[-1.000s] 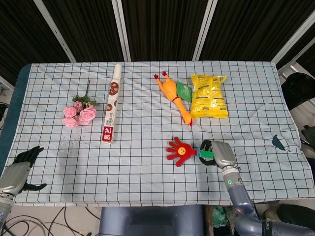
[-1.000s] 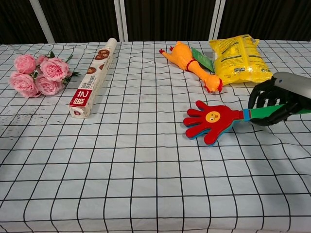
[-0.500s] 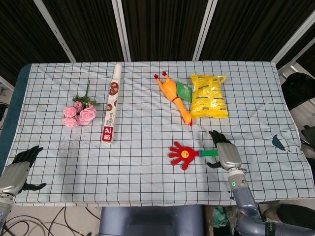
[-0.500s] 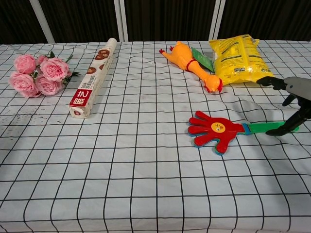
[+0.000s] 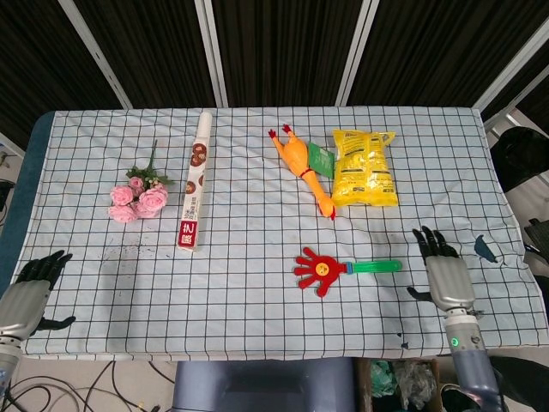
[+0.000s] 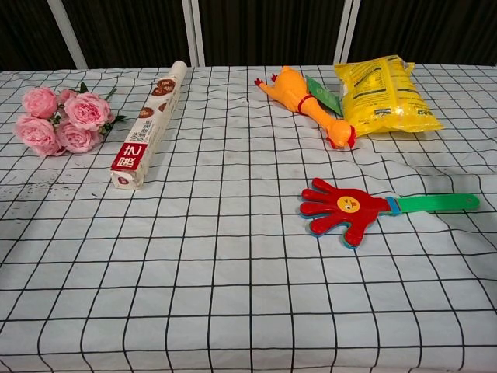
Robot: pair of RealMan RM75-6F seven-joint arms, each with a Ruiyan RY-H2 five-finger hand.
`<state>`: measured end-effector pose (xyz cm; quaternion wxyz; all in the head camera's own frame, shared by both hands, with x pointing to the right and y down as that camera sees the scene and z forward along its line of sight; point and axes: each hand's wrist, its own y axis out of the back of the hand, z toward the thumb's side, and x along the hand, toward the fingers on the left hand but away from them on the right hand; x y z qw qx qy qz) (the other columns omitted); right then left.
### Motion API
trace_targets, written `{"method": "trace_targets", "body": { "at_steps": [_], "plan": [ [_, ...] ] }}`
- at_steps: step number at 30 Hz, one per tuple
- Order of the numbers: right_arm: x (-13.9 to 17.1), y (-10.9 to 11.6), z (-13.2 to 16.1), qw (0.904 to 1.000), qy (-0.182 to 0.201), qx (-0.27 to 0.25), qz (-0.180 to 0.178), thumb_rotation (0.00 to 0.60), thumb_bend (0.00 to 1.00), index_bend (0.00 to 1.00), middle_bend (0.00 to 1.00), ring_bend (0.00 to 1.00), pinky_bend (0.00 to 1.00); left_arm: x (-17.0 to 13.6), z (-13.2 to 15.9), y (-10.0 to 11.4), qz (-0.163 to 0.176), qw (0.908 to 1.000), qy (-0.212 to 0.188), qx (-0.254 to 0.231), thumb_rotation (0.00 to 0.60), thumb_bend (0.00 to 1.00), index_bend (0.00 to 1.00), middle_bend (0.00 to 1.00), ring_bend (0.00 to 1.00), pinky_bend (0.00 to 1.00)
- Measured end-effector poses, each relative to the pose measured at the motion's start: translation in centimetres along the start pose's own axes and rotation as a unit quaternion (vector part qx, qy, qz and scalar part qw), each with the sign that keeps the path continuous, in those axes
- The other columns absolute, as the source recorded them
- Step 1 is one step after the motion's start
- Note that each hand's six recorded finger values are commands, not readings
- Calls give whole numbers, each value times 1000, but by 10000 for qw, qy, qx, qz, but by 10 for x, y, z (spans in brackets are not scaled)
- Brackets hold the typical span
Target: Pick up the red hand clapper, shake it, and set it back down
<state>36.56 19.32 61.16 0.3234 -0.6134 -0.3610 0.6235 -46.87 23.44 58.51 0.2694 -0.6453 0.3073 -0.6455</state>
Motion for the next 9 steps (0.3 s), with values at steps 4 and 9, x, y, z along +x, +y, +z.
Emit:
{"method": "trace_targets", "body": {
  "at_steps": [4,9],
  "plan": [
    [32,18,-31,9991,-12,309,-281,600,68,0,0,0,194,2,-3,3,200,9995,21,261,600,0,0,0,0,0],
    [70,40,-61,9963,-28,505,-692,600,66,0,0,0,190,3,-4,3,384,9986,74,346,600,0,0,0,0,0]
  ]
}}
